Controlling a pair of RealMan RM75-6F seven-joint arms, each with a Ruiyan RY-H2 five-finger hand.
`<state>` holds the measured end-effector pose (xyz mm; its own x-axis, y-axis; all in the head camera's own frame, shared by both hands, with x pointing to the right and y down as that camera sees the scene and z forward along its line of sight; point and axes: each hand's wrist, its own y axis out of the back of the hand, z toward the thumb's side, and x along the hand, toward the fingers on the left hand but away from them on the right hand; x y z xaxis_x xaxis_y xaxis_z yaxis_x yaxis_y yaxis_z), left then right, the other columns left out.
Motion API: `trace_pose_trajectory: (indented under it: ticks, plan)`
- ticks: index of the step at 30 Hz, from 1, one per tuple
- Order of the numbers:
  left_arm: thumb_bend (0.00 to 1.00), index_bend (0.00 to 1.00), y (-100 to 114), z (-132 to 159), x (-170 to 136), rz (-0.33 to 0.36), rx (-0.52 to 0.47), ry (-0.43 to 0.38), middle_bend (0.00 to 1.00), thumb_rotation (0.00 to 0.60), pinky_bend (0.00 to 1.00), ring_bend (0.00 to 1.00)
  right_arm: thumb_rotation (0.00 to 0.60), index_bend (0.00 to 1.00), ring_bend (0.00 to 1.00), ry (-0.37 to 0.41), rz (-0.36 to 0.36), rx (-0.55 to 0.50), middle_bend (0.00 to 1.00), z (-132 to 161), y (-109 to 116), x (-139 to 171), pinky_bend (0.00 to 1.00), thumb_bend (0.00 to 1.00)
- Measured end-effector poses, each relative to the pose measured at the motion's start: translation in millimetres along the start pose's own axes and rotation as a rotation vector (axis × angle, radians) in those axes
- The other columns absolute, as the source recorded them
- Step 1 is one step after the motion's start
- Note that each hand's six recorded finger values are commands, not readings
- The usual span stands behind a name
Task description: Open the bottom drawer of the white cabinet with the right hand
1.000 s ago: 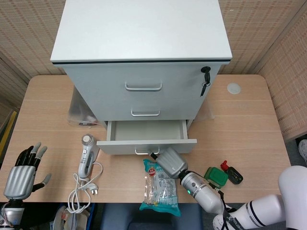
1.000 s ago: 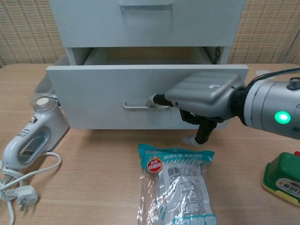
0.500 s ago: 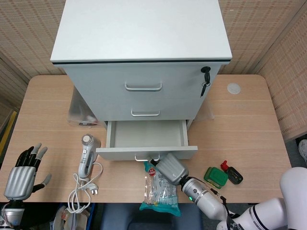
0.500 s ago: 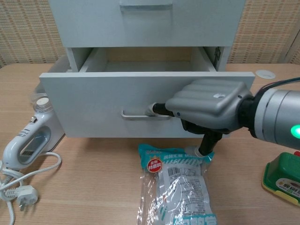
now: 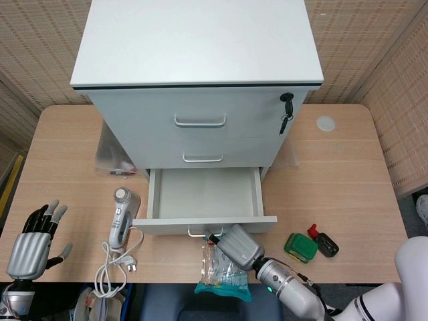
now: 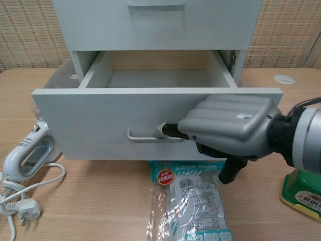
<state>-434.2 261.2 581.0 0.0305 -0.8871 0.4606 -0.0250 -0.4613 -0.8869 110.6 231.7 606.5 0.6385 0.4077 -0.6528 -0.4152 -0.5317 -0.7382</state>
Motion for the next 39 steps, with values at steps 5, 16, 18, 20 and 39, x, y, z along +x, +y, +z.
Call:
trace_pose_trajectory:
  ticks: [5, 16, 18, 20, 39]
  plan:
    - [0.25, 0.09, 1, 1, 0, 0.002, 0.000, -0.002, 0.00, 0.600, 0.10, 0.00, 0.600, 0.08, 1.00, 0.015, -0.003, 0.001, 0.90, 4, -1, 6, 0.81, 0.29]
    - [0.25, 0.09, 4, 1, -1, 0.013, 0.000, -0.004, 0.00, 0.600, 0.10, 0.00, 0.600, 0.08, 0.94, 0.054, -0.072, 0.008, 0.84, 12, 7, 24, 0.81, 0.29]
    - [0.25, 0.09, 5, 2, 0, 0.015, 0.000, -0.004, 0.00, 0.600, 0.10, 0.00, 0.600, 0.08, 0.87, 0.056, -0.099, 0.009, 0.81, 10, 8, 31, 0.80, 0.29]
    - [0.25, 0.09, 6, 2, 0, 0.017, -0.001, -0.006, 0.00, 0.600, 0.10, 0.00, 0.600, 0.08, 0.82, 0.050, -0.132, 0.005, 0.78, 7, 10, 39, 0.80, 0.29]
    - [0.25, 0.09, 10, 13, 8, 0.030, -0.013, -0.031, 0.00, 0.600, 0.10, 0.00, 0.600, 0.14, 0.62, -0.390, -0.477, -0.158, 0.64, -108, 14, 181, 0.75, 0.29]
